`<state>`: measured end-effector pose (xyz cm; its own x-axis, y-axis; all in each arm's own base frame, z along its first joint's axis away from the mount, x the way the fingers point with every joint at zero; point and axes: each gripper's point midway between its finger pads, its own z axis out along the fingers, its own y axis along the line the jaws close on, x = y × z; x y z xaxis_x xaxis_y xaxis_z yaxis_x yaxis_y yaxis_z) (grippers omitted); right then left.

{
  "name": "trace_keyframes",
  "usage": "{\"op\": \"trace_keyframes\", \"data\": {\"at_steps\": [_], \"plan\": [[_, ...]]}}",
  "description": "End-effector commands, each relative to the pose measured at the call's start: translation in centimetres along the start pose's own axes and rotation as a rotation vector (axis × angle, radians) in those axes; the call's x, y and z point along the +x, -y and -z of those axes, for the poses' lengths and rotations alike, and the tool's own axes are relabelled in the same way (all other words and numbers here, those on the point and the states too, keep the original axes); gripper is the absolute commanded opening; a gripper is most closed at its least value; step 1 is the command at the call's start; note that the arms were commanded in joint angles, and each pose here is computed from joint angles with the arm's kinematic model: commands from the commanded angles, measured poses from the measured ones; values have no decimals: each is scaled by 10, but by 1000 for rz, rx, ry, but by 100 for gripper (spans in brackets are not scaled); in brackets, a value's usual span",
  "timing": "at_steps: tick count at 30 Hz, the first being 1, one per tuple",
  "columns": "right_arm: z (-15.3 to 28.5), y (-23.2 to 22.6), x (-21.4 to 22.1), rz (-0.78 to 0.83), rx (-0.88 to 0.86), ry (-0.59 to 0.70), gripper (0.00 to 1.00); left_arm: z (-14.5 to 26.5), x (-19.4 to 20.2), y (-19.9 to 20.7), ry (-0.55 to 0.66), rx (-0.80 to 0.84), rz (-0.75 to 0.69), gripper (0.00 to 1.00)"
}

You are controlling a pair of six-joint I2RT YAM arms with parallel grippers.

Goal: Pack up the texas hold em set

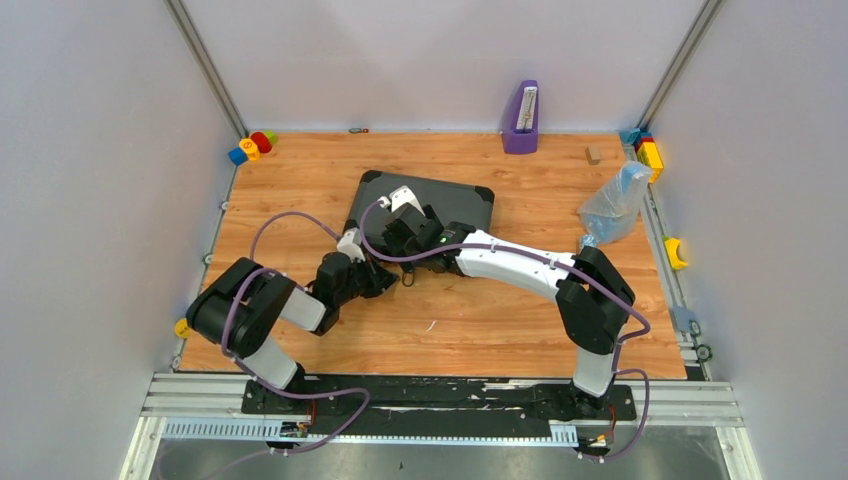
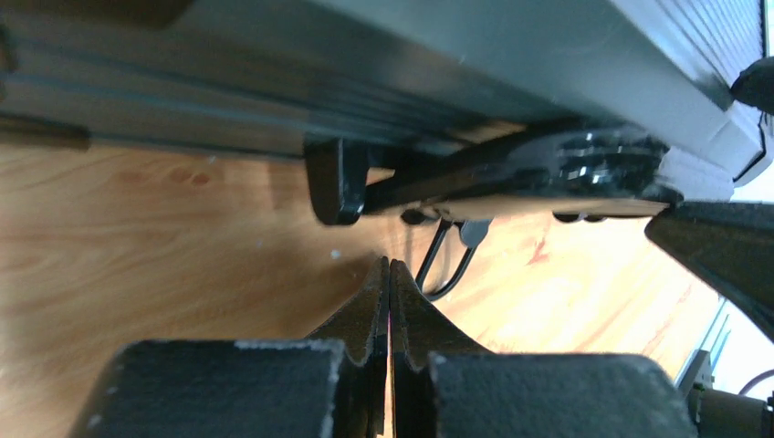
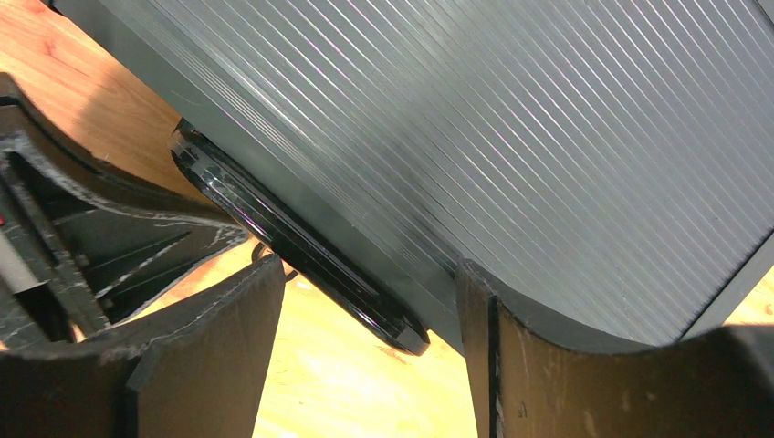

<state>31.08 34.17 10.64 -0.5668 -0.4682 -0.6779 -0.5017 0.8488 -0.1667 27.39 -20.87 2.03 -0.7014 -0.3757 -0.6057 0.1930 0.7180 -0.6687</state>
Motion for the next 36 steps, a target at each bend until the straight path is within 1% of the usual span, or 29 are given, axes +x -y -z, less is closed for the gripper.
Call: {"op": "trace_keyframes", "data": {"at_steps": [1, 7, 10, 14, 22, 25, 29, 30, 33, 36], "plan": [[-16, 4, 123, 31, 3, -402, 68, -17, -9, 4, 51, 20, -32, 0], [-13, 3, 122, 23, -13, -398, 67, -15, -3, 28, 33, 166, 16, 0], [-12, 3, 120, 23, -18, -393, 67, -10, -7, 43, 55, 239, 44, 0], [-12, 2, 120, 20, -24, -394, 67, -6, -10, 48, 72, 265, 57, 0], [-10, 1, 121, 16, -36, -395, 68, -9, -24, 55, 113, 279, 53, 0], [-10, -3, 121, 20, -58, -396, 72, -14, -28, 56, 119, 279, 56, 0], [-7, -2, 122, 25, -63, -397, 85, -17, -30, 57, 125, 278, 57, 0], [-5, -1, 122, 23, -65, -394, 87, -18, -31, 58, 127, 280, 55, 0], [6, -9, 112, -17, -130, -372, 88, -19, -31, 57, 123, 273, 51, 0], [19, -12, 91, -94, -198, -317, 89, -19, -31, 56, 120, 268, 45, 0]]}}
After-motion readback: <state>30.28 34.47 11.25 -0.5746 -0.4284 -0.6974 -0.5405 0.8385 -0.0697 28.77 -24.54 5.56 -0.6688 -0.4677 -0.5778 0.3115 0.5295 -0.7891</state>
